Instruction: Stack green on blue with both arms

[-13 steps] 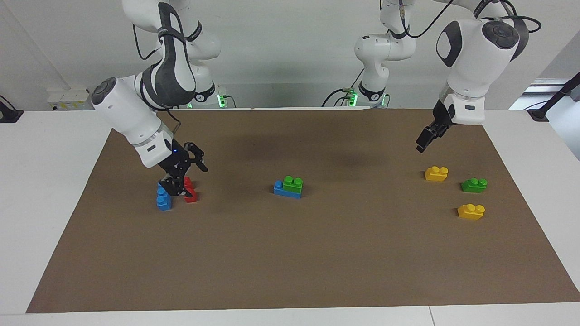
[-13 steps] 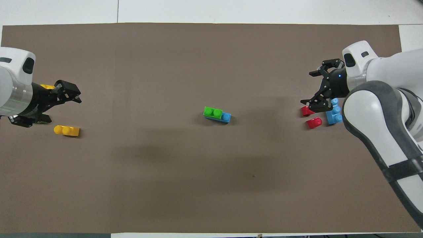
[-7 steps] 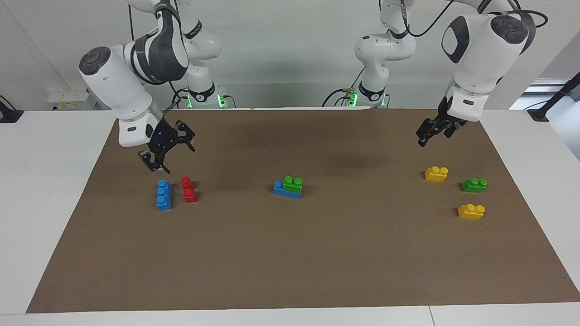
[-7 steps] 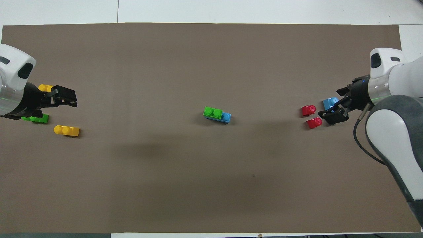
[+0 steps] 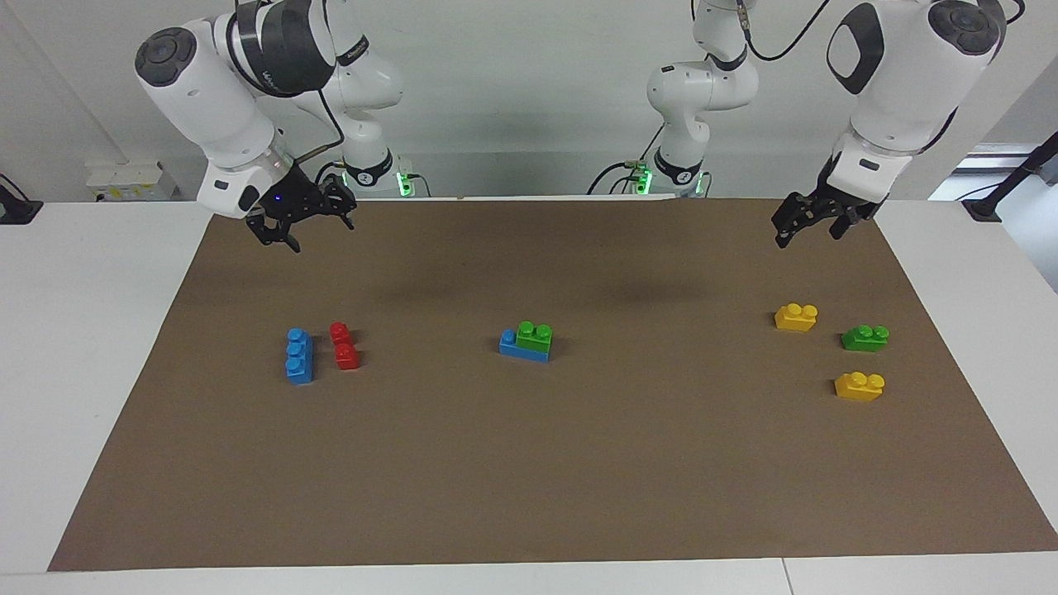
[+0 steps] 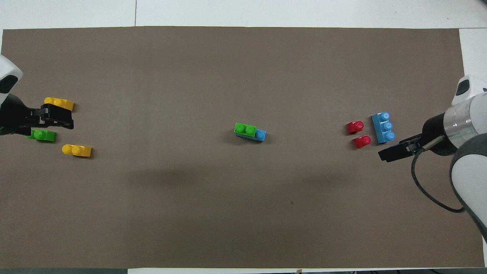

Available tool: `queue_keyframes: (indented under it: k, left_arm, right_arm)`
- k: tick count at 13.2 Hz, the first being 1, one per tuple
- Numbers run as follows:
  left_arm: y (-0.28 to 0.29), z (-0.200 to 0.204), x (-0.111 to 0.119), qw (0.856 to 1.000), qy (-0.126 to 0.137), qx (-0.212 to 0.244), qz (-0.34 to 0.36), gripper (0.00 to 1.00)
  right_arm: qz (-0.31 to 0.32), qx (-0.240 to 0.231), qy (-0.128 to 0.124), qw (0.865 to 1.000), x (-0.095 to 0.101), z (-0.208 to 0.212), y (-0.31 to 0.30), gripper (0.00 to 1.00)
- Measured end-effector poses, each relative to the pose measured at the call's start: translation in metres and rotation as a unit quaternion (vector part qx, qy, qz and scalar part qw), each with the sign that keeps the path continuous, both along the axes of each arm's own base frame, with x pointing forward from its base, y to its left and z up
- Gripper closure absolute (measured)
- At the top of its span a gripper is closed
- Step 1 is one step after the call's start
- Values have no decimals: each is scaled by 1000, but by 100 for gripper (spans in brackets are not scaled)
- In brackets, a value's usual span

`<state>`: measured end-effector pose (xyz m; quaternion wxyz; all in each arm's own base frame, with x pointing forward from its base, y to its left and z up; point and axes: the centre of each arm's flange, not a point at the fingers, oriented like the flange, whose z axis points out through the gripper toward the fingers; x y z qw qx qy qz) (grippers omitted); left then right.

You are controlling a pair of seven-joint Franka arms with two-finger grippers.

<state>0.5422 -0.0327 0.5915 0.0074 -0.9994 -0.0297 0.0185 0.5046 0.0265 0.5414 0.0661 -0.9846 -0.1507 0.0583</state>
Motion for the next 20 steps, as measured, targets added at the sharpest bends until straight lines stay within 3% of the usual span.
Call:
queue_keyframes:
  k: [4, 10, 14, 20]
  left_arm:
    - [0, 11, -1, 1000, 5, -1, -28, 0]
    - [-1, 12, -2, 999, 18, -7, -30, 0]
    - [4, 16, 0, 999, 18, -8, -25, 0]
    - [4, 26, 4, 1000, 6, -9, -25, 0]
  right_arm:
    - [-18, -37, 0, 999, -3, 3, -21, 0]
    - [-67, -52, -47, 995, 20, 33, -44, 0]
    - [-104, -61, -36, 992, 58, 29, -41, 0]
    - [-116, -63, -34, 991, 65, 45, -34, 0]
